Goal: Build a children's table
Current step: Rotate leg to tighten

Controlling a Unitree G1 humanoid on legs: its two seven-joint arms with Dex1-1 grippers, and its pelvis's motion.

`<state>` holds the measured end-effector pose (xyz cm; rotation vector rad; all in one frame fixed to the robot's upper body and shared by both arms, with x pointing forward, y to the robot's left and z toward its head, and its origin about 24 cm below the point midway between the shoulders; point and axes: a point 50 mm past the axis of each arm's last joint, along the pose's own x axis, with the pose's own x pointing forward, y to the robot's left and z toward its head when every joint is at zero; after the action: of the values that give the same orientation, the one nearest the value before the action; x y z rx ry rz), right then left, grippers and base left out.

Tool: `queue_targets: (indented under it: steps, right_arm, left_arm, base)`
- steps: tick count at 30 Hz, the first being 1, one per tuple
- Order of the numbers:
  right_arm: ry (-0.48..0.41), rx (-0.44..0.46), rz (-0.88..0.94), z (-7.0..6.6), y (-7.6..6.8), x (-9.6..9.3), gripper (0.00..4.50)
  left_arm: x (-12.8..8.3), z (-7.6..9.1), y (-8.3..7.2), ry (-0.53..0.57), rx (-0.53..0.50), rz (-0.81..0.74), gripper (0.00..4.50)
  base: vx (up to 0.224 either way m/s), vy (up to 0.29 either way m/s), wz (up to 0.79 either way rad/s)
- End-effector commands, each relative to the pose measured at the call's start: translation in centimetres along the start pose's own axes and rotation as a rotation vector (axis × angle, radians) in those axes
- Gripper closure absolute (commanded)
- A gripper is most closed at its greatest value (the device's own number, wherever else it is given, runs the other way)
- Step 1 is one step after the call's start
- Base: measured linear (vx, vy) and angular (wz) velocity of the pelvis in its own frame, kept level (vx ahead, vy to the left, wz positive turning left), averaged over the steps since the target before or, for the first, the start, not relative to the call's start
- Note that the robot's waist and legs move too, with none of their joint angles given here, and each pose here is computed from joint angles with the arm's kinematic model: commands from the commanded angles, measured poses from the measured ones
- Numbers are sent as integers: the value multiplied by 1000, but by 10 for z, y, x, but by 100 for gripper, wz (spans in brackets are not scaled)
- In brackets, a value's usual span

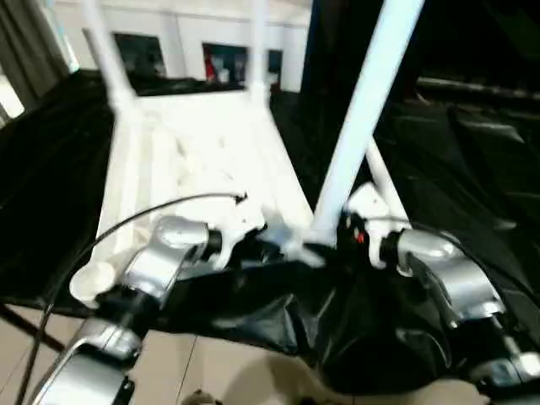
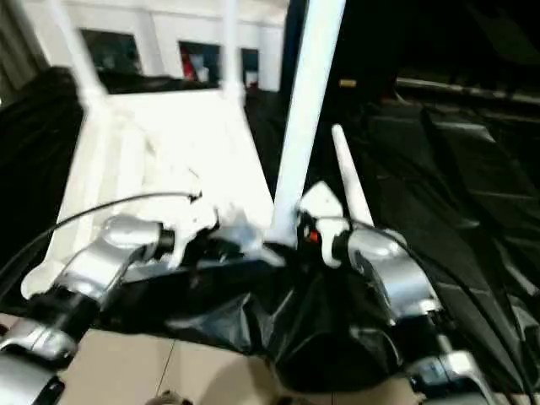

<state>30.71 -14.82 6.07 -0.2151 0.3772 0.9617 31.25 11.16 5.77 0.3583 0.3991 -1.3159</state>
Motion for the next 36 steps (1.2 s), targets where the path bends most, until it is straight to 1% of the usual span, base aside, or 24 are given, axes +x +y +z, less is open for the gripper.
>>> queue_targets:
  steps: [1,4,5,6,9,10,11,13,14,15,19,20,21,26,27,29,30,31,32,33,34,35,36]
  right_arm:
    - [15,-9,2,1,0,-3,22]
    - [20,-8,24,1,2,-5,43]
    - [22,-9,31,1,3,-5,65]
    - [23,-9,38,2,3,-5,65]
    - [23,-10,43,2,4,-5,88]
    - [21,-10,51,2,4,-5,88]
    - [20,-9,58,2,5,-5,110]
    - [20,-9,63,2,5,-5,126]
    - [20,-8,65,2,6,-5,126]
    - [21,-9,66,2,7,-5,146]
    - [25,1,64,-1,8,-3,161]
    - [31,27,9,-5,6,-1,161]
    - [31,34,-2,-5,5,0,165]
    - [9,171,-279,-17,-6,12,174]
    - [4,224,-373,-20,-9,16,174]
    - [-15,301,-483,-23,-12,22,174]
    - [-30,358,-561,-25,-13,26,175]
    - [-38,387,-602,-25,-14,29,175]
    - [-63,442,-658,-25,-15,35,175]
    - [-97,501,-756,-21,-16,47,175]
    - [-98,502,-757,-20,-15,48,175]
    - [-103,506,-760,-17,-14,54,175]
    - [-110,494,-739,-10,-11,62,175]
  left_arm:
    - [4,25,-6,-103,75,-76,450]
    - [2,24,-8,-103,75,-85,450]
    - [1,24,-9,-103,75,-88,450]
    - [1,24,-9,-104,75,-91,450]
    - [1,23,-10,-104,74,-93,450]
    - [0,23,-10,-103,74,-94,450]
    - [0,23,-11,-103,73,-96,450]
    - [0,23,-12,-102,72,-97,450]
    - [0,23,-12,-102,71,-97,450]
    - [0,23,-12,-102,70,-97,450]
    - [0,22,-12,-100,64,-93,450]
    - [1,21,-10,-102,45,-56,450]
    - [1,21,-9,-103,41,-48,450]
    - [13,18,9,-69,-40,174,450]
    - [18,19,15,-58,-67,253,450]
    - [26,21,20,-48,-117,334,450]
    - [32,24,23,-43,-146,385,450]
    - [35,25,24,-40,-160,409,450]
    - [41,29,25,-35,-170,435,450]
    - [55,34,25,-29,-184,471,450]
    - [56,34,25,-28,-183,474,450]
    - [60,36,25,-24,-179,490,450]
    - [64,38,25,-21,-171,505,450]
  base:
    - [0,0,0]
    - [0,0,0]
    - [0,0,0]
    - [0,0,0]
    - [0,0,0]
    - [0,0,0]
    - [0,0,0]
    - [0,0,0]
    - [0,0,0]
    - [0,0,0]
    - [0,0,0]
    - [0,0,0]
    - [0,0,0]
    - [0,0,0]
    - [0,0,0]
    - [0,0,0]
    - [0,0,0]
    - [0,0,0]
    - [0,0,0]
    - [0,0,0]
    - [0,0,0]
    - [0,0,0]
    - [0,0,0]
